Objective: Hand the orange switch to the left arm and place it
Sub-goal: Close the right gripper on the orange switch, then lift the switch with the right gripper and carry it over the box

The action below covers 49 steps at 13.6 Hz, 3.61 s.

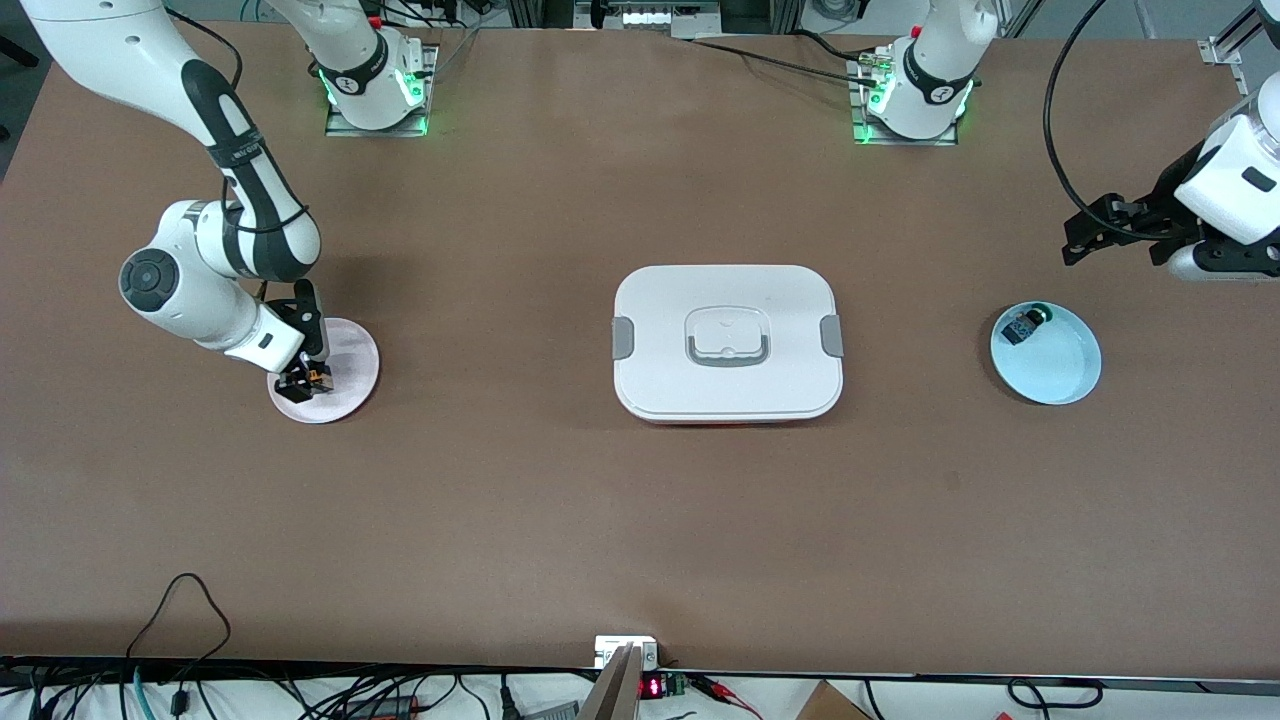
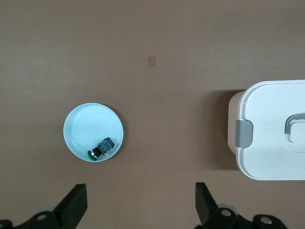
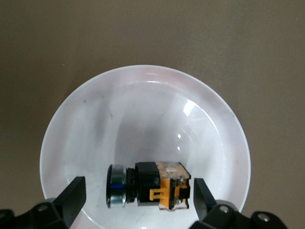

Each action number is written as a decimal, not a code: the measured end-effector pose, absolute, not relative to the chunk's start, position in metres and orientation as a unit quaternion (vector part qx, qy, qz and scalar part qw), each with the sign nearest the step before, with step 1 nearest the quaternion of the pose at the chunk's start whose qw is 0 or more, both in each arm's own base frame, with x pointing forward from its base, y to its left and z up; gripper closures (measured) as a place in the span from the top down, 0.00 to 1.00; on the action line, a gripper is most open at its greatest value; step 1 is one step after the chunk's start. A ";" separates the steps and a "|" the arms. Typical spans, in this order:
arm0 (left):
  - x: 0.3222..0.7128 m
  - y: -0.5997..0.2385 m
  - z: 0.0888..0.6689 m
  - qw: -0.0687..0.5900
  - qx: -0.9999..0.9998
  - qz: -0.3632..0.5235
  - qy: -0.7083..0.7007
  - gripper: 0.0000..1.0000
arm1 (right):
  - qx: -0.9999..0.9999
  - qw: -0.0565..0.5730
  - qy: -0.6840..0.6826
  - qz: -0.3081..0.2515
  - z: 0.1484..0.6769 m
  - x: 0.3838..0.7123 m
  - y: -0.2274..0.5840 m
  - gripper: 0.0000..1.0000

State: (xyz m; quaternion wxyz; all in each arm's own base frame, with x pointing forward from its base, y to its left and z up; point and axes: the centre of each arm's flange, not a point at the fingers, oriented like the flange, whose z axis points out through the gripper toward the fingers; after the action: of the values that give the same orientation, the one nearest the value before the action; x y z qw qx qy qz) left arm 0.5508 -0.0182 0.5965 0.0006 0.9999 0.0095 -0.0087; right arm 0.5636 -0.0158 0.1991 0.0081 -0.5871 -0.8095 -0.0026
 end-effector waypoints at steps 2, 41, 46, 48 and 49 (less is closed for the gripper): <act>0.551 -0.018 0.596 0.001 1.000 -0.009 0.010 1.00 | -0.588 0.008 -0.809 -0.003 0.194 0.563 -0.016 1.00; 0.551 -0.018 0.596 0.001 1.000 -0.010 0.010 1.00 | -0.652 0.222 -0.714 -0.128 0.301 0.574 0.147 0.74; 0.551 -0.018 0.596 0.001 1.000 -0.010 0.010 1.00 | -0.677 0.312 -0.644 -0.174 0.312 0.549 0.248 0.74; 0.551 -0.018 0.596 0.001 1.000 -0.010 0.010 1.00 | -0.684 0.342 -0.614 -0.194 0.320 0.543 0.272 0.74; 0.551 -0.018 0.596 0.003 1.000 -0.010 0.011 1.00 | -0.688 0.359 -0.596 -0.206 0.328 0.542 0.285 0.74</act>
State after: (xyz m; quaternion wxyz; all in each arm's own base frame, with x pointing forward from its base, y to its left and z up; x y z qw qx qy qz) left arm 0.5509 -0.0178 0.5955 0.0027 0.9999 0.0105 -0.0105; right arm 0.5420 0.2854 0.3276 0.3592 -0.6876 -0.5965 -0.2058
